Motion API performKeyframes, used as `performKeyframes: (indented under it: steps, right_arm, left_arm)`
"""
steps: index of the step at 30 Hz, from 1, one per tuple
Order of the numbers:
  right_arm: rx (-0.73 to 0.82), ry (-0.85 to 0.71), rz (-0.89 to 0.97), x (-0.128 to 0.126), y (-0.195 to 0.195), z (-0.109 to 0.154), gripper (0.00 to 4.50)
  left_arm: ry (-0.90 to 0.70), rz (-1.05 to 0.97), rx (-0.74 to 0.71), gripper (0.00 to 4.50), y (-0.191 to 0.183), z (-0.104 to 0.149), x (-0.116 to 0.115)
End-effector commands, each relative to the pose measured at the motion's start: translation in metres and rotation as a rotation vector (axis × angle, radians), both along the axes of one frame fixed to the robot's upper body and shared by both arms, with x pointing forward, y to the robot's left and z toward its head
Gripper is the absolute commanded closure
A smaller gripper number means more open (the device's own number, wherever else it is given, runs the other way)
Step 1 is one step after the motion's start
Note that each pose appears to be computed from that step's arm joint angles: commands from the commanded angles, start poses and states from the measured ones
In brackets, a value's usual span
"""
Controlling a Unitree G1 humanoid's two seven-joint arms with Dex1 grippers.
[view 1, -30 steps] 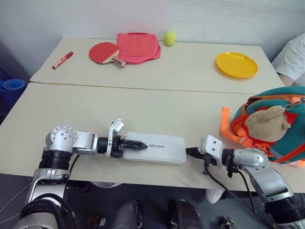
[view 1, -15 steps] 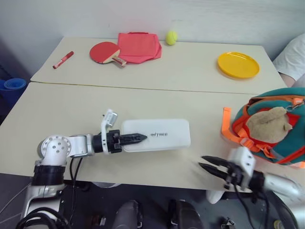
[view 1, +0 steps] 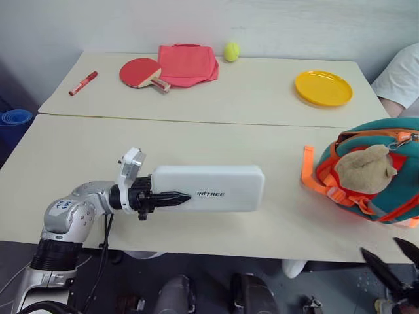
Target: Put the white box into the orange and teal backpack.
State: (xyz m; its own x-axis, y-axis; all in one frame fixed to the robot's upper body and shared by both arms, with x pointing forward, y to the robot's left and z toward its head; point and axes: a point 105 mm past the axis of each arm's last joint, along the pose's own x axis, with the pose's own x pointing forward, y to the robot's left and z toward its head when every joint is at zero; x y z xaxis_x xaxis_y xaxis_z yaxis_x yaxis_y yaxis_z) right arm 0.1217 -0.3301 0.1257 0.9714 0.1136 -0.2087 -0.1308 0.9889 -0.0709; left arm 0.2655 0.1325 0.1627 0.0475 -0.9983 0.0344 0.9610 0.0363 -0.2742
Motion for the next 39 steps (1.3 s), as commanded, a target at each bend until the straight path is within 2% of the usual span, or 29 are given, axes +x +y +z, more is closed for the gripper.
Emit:
performKeyframes:
  steps: [1,5,9,10,12,14,19,20,21,24,31,35,39]
  right_arm:
    - [-0.085,-0.076,-0.019,0.003,-0.024,0.023,0.03]
    - [-0.08,-0.128,0.062,0.033,-0.031,0.036,0.03]
    - [-0.032,-0.13,0.217,0.074,-0.014,0.042,0.03]
    - [-0.005,-0.137,0.252,0.085,-0.009,0.046,0.2]
    - [0.034,-0.145,0.322,0.101,0.004,0.052,0.62]
    - [0.069,-0.134,0.406,0.113,0.02,0.056,1.28]
    - [0.078,-0.12,0.534,0.126,0.056,0.05,3.07]
    - [0.08,-0.122,0.554,0.127,0.063,0.049,3.12]
    - [0.08,-0.127,0.587,0.128,0.073,0.049,3.73]
    - [0.09,-0.166,0.725,0.131,0.113,0.054,4.48]
    - [0.156,-0.259,1.036,0.128,0.198,0.073,4.48]
    - [0.222,-0.258,1.193,0.112,0.233,0.085,4.48]
    - [0.304,-0.155,1.297,0.082,0.24,0.094,4.48]
  left_arm:
    - [-0.058,-0.031,0.005,3.25,-0.001,0.005,-0.002]
    - [-0.064,-0.023,0.005,3.25,-0.002,0.004,-0.001]
    - [-0.044,-0.002,0.028,3.25,0.0,0.0,0.001]
    - [-0.043,0.011,0.04,3.25,0.002,-0.003,0.002]
    - [-0.042,0.032,0.041,3.25,0.007,-0.004,0.004]
    - [-0.035,0.053,0.033,3.25,0.014,-0.001,0.005]
    - [-0.037,0.112,-0.002,3.25,0.026,0.019,0.008]
    - [-0.04,0.12,-0.003,3.25,0.028,0.022,0.009]
    - [-0.045,0.133,-0.008,3.25,0.03,0.025,0.01]
    - [-0.061,0.199,-0.031,3.25,0.039,0.036,0.018]
    - [-0.06,0.297,-0.07,3.25,0.057,0.05,0.035]
    - [-0.045,0.353,-0.069,3.25,0.072,0.049,0.042]
    - [-0.037,0.398,-0.077,3.25,0.089,0.05,0.041]
